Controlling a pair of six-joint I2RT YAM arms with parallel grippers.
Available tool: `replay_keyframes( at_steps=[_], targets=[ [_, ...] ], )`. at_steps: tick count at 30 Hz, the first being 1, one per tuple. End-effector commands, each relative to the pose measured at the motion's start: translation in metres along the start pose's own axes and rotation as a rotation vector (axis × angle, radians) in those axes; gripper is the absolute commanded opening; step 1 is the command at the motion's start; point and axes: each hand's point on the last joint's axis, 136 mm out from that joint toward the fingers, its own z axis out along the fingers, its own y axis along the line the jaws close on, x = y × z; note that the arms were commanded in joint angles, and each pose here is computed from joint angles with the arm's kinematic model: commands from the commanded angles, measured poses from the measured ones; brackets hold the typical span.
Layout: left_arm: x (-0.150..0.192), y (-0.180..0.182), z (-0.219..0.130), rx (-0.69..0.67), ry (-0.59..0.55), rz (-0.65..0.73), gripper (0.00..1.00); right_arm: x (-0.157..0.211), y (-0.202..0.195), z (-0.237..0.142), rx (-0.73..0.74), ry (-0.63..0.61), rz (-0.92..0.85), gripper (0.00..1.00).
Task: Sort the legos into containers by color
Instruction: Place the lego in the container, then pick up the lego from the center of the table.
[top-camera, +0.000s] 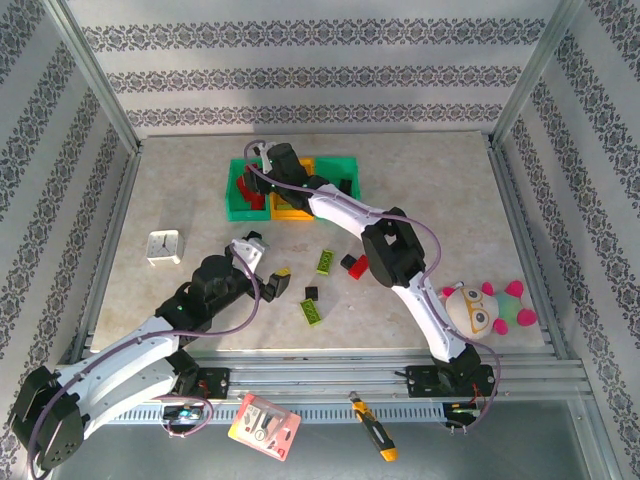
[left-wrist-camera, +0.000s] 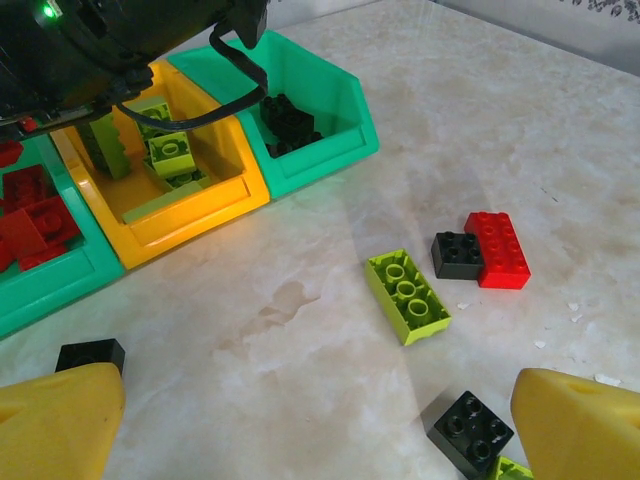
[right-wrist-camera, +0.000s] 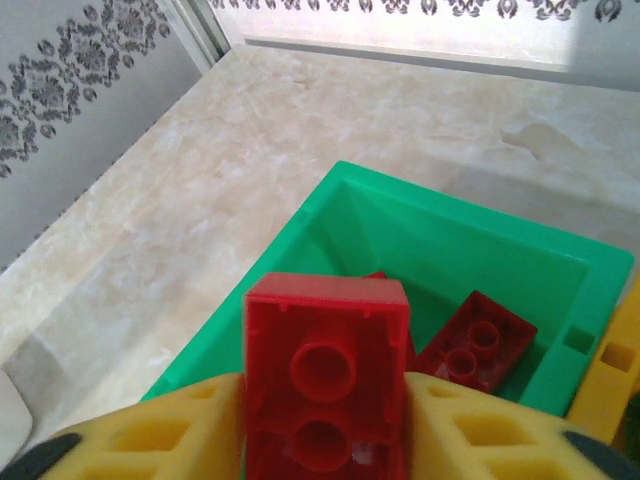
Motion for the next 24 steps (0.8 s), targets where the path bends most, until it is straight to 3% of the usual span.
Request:
replay_keyframes(
  at_steps=[1,5,11,19,24],
  targets=[
    [-0.008,0.011,0.001,-0.052,-0.030,-0.041,0.99,-0.026,0.015,-0.008,-0.045,-0.047,-0.038,0.57],
    [-0.005,0.022,0.002,-0.097,-0.002,-0.095,0.99,-0.043,0.015,-0.029,-0.036,-0.071,-0.061,0.72],
    [0.007,0.055,0.005,-0.229,0.105,-0.200,0.99,-0.057,0.007,-0.084,-0.022,-0.136,-0.047,0.77],
    [0.035,0.113,0.018,-0.399,0.300,-0.312,1.00,-0.005,0.002,-0.169,-0.009,-0.101,-0.054,0.80],
    [0.051,0.129,0.040,-0.382,0.451,-0.321,0.99,0.033,0.001,-0.214,0.005,-0.051,-0.066,0.81]
  ],
)
